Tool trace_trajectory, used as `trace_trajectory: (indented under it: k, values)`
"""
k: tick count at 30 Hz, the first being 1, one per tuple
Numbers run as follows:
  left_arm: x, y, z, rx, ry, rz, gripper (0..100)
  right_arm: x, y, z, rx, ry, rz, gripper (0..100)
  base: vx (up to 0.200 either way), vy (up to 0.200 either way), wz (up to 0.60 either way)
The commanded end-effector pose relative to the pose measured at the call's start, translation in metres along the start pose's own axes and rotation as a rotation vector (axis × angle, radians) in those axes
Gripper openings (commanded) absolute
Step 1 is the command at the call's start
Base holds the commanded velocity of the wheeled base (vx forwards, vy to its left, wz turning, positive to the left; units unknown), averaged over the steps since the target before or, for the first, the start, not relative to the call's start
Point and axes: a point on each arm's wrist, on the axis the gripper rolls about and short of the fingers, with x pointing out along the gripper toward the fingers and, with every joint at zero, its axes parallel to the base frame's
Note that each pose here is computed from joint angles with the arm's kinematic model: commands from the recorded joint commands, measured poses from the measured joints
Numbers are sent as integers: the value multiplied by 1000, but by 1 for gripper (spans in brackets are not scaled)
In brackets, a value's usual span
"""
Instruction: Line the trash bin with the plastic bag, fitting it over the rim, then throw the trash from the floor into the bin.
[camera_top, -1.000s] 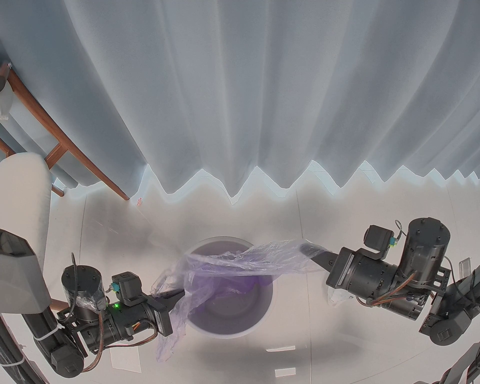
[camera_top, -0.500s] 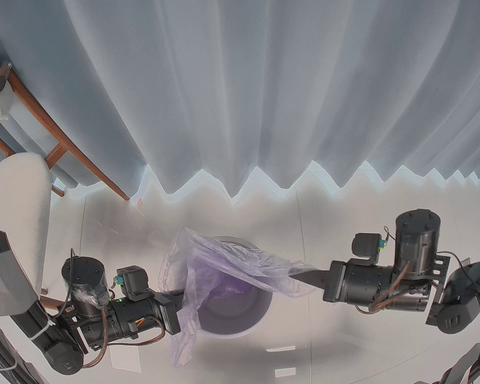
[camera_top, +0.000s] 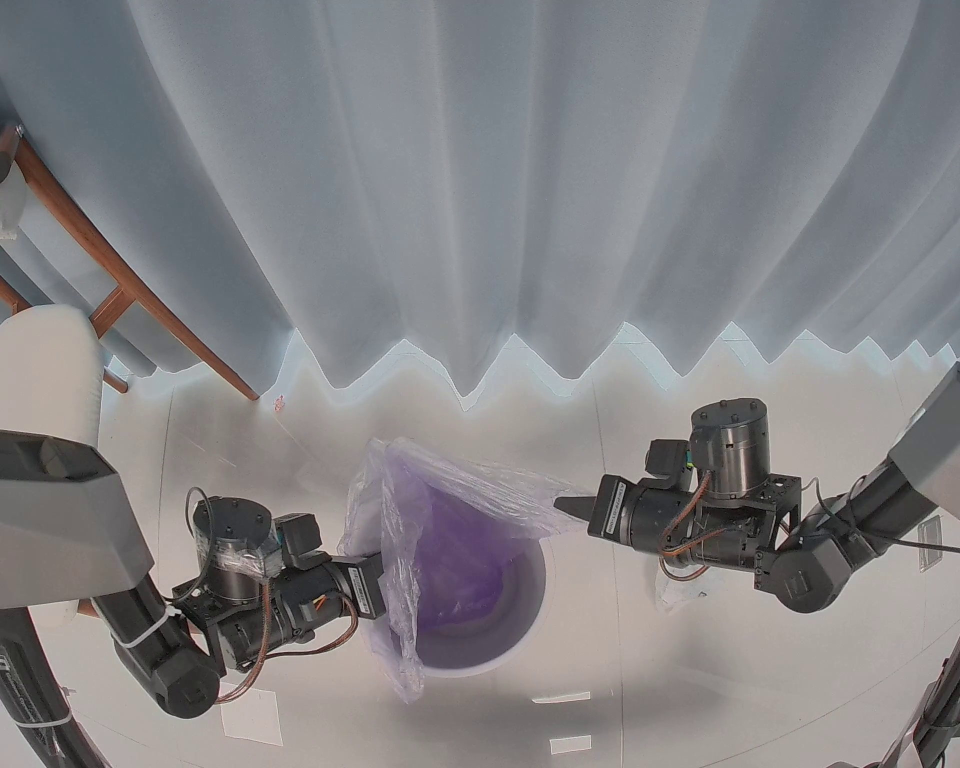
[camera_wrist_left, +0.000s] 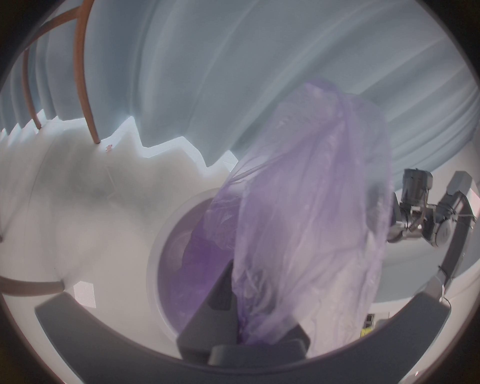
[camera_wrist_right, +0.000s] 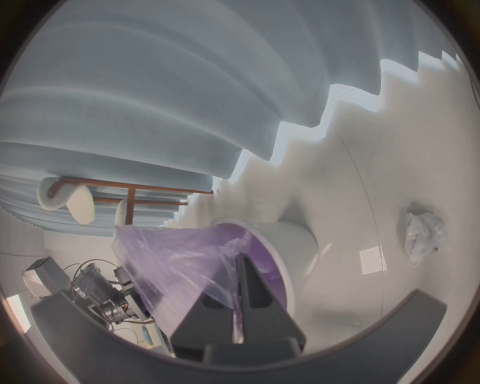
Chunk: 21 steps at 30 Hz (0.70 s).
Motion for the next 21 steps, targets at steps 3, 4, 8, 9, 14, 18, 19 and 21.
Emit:
trace_trajectory:
  k: [3, 4, 8, 9, 14, 18, 19, 21]
  values:
    - [27, 3, 4, -111, -60, 19, 0, 15, -21, 27, 33, -69, -39, 0, 0, 0, 0]
    - [27, 1, 8, -139, -77, 7, 0, 15, -22, 35, 35, -89, -40, 0, 0, 0, 0]
    - [34, 1, 36, -165, -128, -20, 0, 17, -30, 69, 49, -158, -59, 0, 0, 0, 0]
    - [36, 8, 45, -177, -113, -4, 0, 18, -33, 80, 57, -173, -70, 0, 0, 0, 0]
    - [27, 12, 63, -201, -75, -1, 0, 17, -33, 89, 100, -181, -78, 0, 0, 0, 0]
    - [18, 8, 59, -195, -54, -22, 0, 14, -27, 76, 107, -165, -77, 0, 0, 0, 0]
    - [16, 7, 58, -193, -50, -27, 0, 15, -25, 75, 104, -169, -74, 0, 0, 0, 0]
    - [16, 7, 58, -193, -47, -27, 0, 17, -25, 74, 103, -175, -80, 0, 0, 0, 0]
